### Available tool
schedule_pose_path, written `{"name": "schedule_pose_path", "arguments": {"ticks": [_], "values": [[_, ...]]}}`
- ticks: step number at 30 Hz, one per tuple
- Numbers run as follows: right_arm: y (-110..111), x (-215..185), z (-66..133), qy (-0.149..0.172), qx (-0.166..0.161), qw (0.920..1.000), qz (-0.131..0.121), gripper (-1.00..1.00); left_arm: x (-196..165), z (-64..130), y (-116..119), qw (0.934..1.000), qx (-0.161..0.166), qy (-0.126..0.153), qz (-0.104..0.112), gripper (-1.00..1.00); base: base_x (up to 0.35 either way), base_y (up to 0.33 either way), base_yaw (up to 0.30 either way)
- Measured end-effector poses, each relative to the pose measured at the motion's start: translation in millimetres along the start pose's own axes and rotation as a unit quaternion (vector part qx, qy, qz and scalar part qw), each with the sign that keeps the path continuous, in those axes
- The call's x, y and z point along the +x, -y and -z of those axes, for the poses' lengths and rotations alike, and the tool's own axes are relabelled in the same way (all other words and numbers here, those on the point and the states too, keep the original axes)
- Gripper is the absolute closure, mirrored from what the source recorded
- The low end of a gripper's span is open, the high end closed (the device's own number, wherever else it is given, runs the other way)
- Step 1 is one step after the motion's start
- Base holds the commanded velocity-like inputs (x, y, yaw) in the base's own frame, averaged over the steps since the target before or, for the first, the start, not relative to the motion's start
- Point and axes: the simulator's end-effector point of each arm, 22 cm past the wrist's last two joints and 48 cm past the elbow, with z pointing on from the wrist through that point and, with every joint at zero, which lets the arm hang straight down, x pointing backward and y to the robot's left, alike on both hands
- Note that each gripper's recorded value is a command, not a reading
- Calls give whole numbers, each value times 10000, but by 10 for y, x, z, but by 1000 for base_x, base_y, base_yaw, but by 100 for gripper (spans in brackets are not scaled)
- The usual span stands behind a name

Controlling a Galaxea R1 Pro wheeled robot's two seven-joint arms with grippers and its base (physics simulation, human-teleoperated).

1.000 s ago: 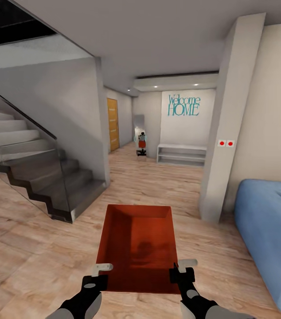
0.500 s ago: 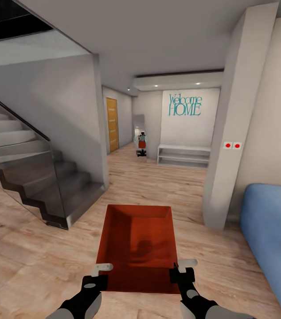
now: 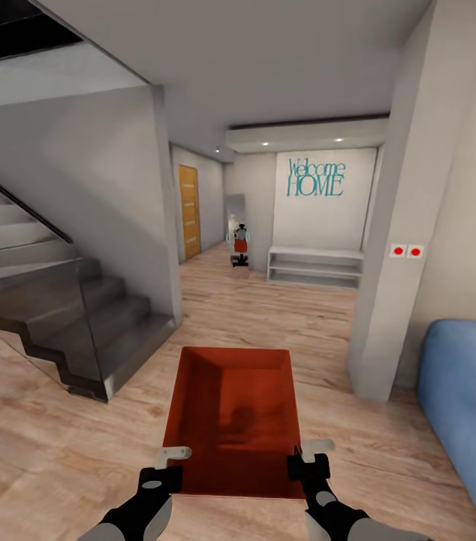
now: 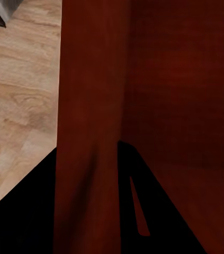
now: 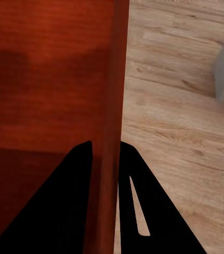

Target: Move the two storage containers from the living room to the garage. In the garage, place one container on the floor and stack the other container on top of it (either order is fine).

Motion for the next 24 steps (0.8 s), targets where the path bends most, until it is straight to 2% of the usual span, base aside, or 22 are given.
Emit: {"name": "schedule_pose_path", "arguments": {"ticks": [7,16,24], "values": [[0,0,0,0,3,10000,2,100,-1,0,0,10000,-1,1,-1,100,322,0,-7],[0,0,0,1,1,10000,-3,100,-1,0,0,10000,0,0,-1,100,322,0,-167],[-2,-1,0,0,0,10000,-2,100,0,0,-1,10000,-1,0,1,100,322,0,-6]]}}
